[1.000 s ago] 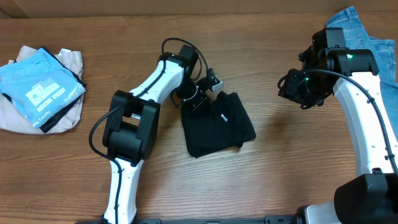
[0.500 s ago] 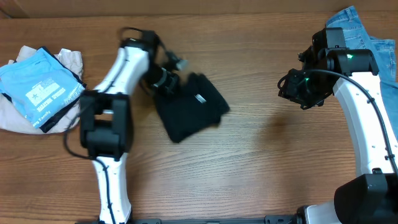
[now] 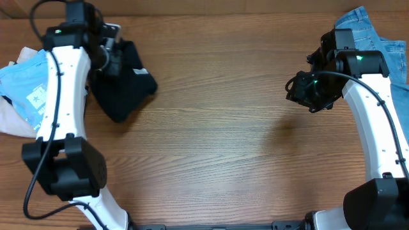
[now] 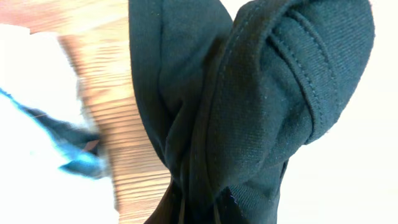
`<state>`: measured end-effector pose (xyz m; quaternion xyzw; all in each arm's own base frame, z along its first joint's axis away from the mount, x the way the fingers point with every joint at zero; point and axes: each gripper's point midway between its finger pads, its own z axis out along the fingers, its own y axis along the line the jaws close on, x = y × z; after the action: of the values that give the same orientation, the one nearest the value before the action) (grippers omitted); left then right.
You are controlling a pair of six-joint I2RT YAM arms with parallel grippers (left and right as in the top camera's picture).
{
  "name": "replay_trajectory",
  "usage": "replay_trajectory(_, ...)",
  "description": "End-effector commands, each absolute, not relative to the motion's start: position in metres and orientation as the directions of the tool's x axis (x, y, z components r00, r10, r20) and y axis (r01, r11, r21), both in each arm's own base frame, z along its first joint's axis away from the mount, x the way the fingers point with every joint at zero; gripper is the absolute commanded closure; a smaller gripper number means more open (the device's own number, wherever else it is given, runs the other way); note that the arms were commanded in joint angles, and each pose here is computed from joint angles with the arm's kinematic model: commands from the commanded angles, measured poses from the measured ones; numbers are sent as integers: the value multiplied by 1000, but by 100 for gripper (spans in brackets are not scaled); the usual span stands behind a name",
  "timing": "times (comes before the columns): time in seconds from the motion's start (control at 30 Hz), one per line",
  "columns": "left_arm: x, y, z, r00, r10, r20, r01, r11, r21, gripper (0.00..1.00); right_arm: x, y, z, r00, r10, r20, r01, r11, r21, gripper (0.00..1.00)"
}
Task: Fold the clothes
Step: 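Carry the bundle left and place it on the clothes pile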
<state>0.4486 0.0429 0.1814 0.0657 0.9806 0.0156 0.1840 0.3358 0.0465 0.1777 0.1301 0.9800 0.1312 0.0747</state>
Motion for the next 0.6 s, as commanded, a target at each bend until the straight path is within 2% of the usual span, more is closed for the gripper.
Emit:
replay_trajectory(0.0, 450, 67, 221, -888, 90, -452, 34, 991, 129, 96, 337, 43, 192, -947, 275, -164, 223, 935, 276, 60)
replay_trajectory(0.23, 451, 120, 242, -850, -7, -526, -127, 973, 193, 96, 337, 43, 192, -947, 275, -165, 223, 935, 276, 60)
replay_trajectory(0.57, 444, 202, 256, -748, -218, -627, -367, 923, 116, 96, 337, 43, 192, -947, 275, -165, 223, 935, 276, 60)
